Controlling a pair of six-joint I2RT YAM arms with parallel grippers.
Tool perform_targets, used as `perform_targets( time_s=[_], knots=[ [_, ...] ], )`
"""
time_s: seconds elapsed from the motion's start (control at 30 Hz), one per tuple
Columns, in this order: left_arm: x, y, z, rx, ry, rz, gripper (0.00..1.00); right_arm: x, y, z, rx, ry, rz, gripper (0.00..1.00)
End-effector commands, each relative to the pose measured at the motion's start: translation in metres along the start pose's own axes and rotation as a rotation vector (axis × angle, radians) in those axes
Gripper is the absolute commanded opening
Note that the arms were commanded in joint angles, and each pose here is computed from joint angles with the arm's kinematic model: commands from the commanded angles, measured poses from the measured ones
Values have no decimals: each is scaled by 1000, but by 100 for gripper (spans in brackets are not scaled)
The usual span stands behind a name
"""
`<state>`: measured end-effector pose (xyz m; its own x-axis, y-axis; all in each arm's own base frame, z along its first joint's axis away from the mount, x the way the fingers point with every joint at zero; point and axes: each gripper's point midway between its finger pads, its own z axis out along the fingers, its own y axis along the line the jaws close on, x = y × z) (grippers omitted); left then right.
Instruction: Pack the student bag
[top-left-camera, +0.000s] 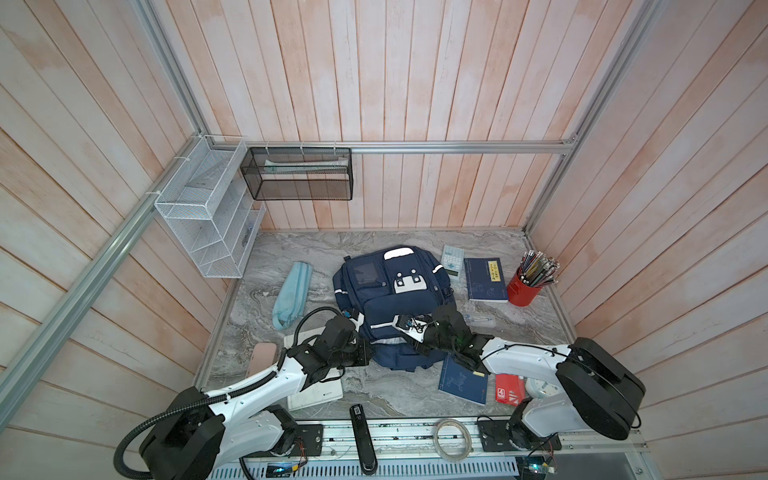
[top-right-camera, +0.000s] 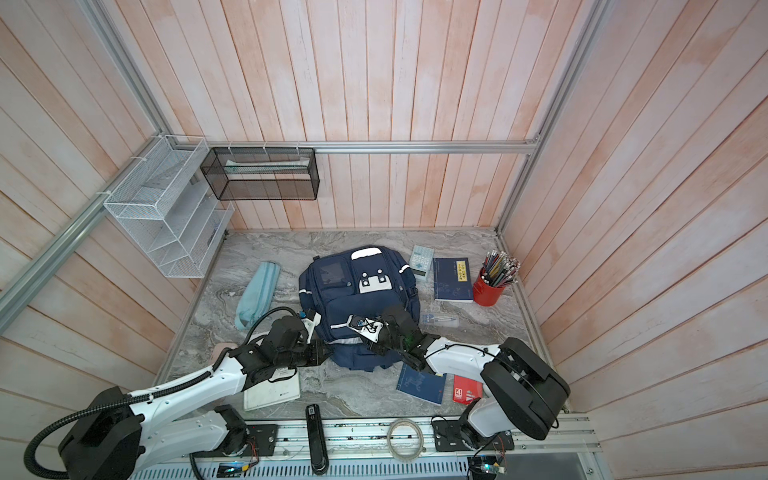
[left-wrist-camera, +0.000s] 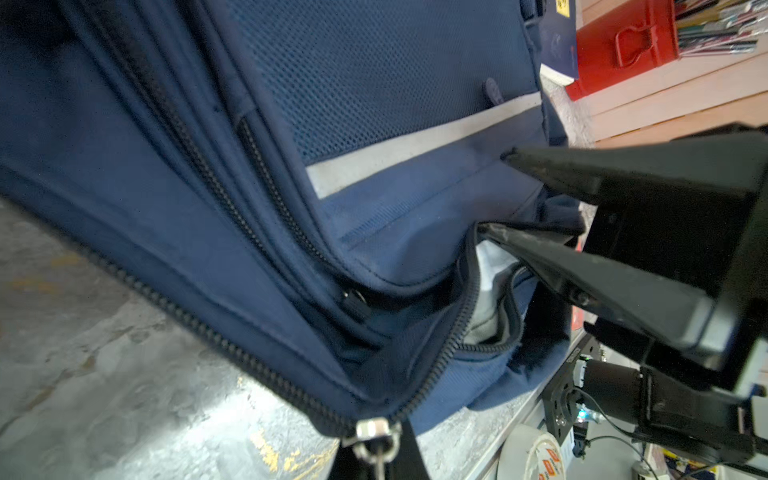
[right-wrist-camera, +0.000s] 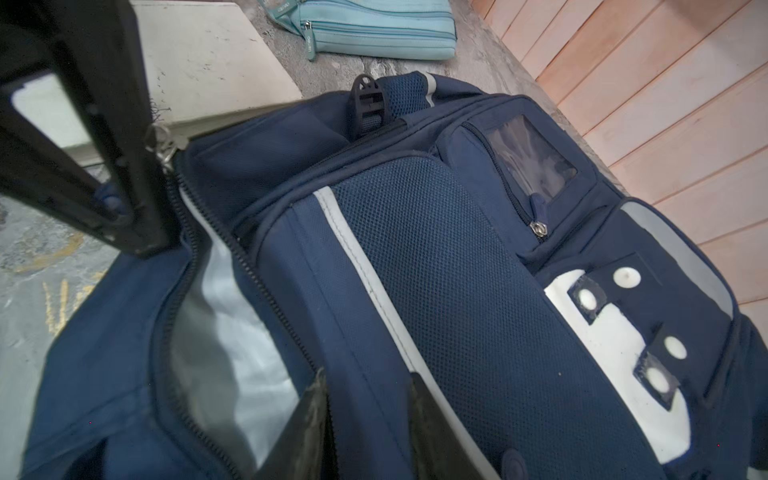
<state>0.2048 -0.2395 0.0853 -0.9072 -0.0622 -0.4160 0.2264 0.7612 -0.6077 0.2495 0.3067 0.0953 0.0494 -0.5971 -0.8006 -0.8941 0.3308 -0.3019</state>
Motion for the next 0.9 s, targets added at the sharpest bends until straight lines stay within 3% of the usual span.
perform_targets(
  time_s=[0.0,0.1,0.17,0.23,0.3,0.5,0.6,0.73,0.8,0.87],
  knots=[
    [-26,-45,-8,120,-94,38,0,3,-12,2,44,22,6,35],
    [-23,-55,-10,155,-79,48,0,-10,-3,-2,-20,-18,23,37],
    [-23,-52,-10,144,-84,48,0,-25,5,-10,-82,-61,64,44],
    [-23,-45,-7,107,-81,55,0,-42,15,-22,-147,-120,112,60],
    [-25,-46,-5,100,-75,72,0,-52,28,-28,-199,-150,114,64],
    [-32,-54,-6,107,-82,97,0,-42,49,-14,-236,-77,87,62],
    [-33,-52,-6,97,-81,102,0,-34,51,-1,-251,-26,93,53],
    [-36,-38,-6,89,-73,91,0,-29,53,10,-276,22,71,13],
    [-39,-22,-9,64,-85,83,0,-27,57,9,-295,20,61,0],
    [-46,0,-13,8,-106,53,0,-27,62,7,-318,5,46,0]
  ],
)
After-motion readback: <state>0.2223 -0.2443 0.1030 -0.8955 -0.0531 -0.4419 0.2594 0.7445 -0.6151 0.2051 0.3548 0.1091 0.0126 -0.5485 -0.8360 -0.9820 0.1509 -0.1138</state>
